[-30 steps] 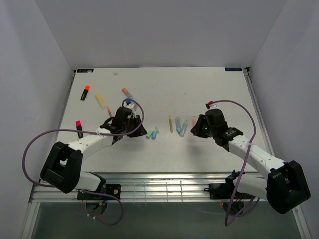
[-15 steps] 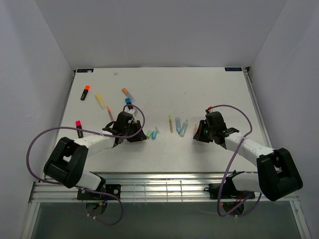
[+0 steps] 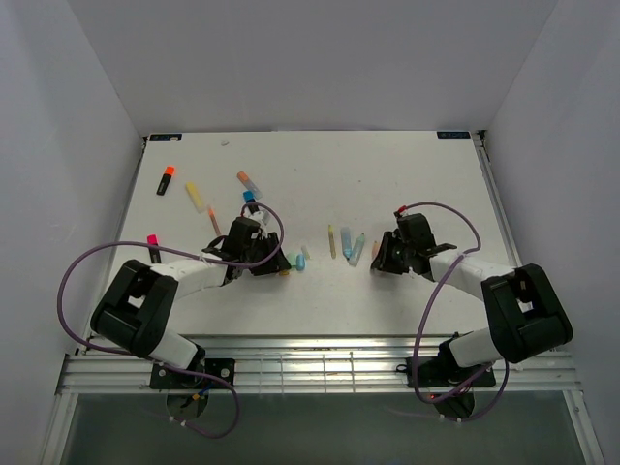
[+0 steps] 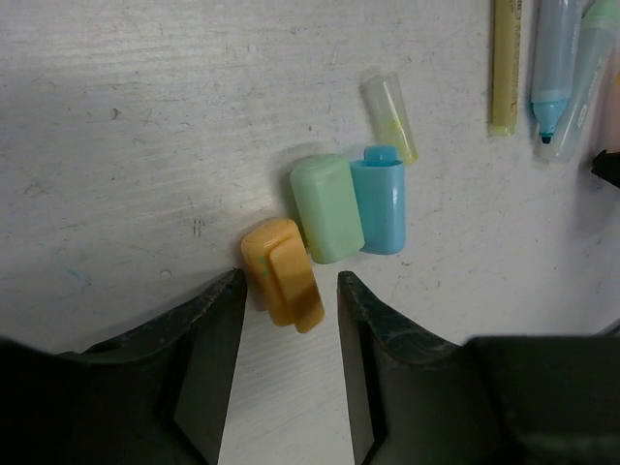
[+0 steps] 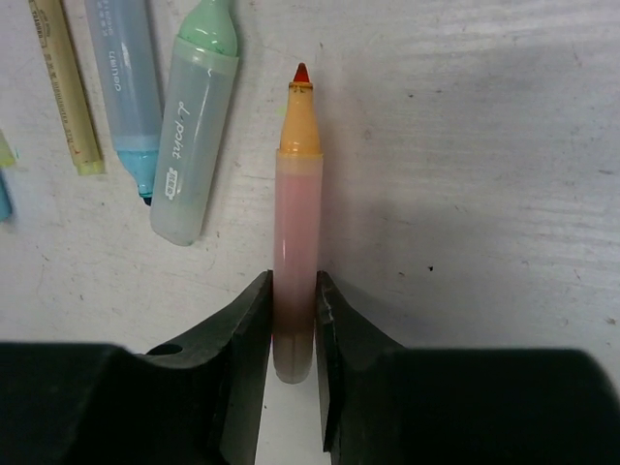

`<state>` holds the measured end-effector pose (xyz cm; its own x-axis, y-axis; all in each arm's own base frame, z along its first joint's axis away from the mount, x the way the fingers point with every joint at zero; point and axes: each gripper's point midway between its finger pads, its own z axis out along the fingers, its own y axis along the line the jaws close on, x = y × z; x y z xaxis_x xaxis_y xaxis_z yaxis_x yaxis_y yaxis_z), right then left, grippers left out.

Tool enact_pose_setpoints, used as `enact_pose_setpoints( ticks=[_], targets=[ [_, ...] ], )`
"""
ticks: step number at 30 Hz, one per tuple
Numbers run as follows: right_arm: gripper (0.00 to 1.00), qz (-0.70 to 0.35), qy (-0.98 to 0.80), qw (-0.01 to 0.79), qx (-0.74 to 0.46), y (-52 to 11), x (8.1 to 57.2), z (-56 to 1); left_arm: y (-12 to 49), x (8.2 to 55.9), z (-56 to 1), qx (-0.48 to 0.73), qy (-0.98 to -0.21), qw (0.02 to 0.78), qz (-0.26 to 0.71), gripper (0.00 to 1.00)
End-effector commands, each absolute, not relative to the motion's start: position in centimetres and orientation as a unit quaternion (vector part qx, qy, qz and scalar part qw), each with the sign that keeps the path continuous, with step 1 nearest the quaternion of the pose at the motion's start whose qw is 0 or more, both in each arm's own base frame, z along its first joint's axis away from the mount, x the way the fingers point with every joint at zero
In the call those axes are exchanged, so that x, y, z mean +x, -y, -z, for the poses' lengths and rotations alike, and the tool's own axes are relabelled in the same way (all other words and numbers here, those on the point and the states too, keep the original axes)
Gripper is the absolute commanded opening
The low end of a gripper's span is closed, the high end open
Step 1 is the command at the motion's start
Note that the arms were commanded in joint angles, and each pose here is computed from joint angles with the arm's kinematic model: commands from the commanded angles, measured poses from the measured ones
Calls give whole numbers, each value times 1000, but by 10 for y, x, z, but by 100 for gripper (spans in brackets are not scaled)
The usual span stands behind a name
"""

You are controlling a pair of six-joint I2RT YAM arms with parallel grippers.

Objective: Open the pen caps

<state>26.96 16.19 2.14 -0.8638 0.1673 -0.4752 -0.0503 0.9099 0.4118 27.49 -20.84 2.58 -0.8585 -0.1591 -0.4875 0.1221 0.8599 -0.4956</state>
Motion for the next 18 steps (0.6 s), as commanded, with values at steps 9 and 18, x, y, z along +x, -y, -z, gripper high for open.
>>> enact_pose_setpoints(
  ticks=[9,18],
  targets=[
    [43,-246,-930,273,12,-179,288,-29,203,288,-43,-20,-920,302,249,64],
    [73,-251,-922,294,4,-183,301,-47,188,346,-105,-44,-908,358,212,70]
  ],
)
